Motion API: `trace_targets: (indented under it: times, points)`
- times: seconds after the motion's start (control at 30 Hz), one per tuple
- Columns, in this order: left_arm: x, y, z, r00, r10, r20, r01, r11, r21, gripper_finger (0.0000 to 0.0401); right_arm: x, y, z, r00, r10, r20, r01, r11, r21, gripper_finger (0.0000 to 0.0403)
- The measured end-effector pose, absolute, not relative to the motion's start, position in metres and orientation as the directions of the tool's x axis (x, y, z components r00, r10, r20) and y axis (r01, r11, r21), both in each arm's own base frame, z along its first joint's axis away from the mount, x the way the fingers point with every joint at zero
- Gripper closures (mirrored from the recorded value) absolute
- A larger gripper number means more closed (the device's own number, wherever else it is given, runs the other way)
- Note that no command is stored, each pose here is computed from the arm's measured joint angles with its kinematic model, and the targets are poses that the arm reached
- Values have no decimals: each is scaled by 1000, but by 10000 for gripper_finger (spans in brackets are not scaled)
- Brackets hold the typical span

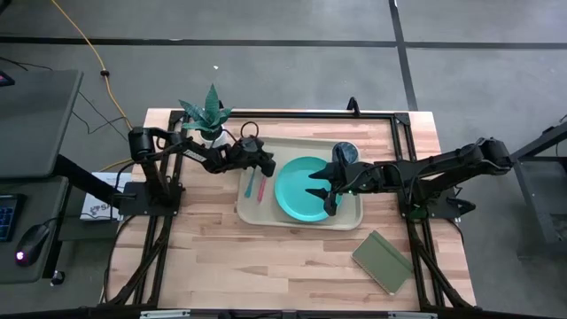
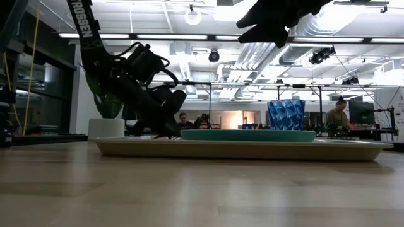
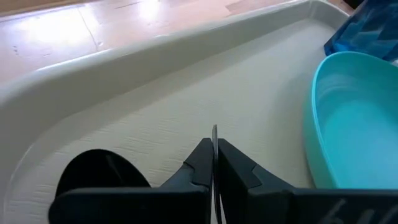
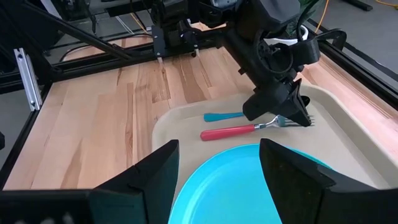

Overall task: Pick and place plate/cup/fork/spoon on tray
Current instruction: Put the red fork to the right of the blue spoon on the light brown serving tray, then return to Home Position

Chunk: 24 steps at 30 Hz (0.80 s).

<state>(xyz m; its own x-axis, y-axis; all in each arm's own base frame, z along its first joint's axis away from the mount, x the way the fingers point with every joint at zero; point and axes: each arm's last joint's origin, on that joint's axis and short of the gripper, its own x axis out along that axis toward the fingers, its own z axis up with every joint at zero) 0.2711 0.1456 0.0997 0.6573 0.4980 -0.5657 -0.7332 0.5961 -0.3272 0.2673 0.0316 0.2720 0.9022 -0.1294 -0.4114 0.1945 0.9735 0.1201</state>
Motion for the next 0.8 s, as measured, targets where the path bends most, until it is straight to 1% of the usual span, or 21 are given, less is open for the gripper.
trace_targets:
  times: [0.2,0.57,0.8]
  points:
    - [271,145,100,658,498,-566,-733,598,-326,394,267,32,272,902,-130,-411,195,973,120,187]
    - [268,152,100,651,511,-561,-738,598,-313,340,267,32,272,902,-130,-411,197,973,124,187]
    - [263,162,105,645,539,-541,-747,595,-298,314,267,32,272,902,-130,-412,199,971,130,187]
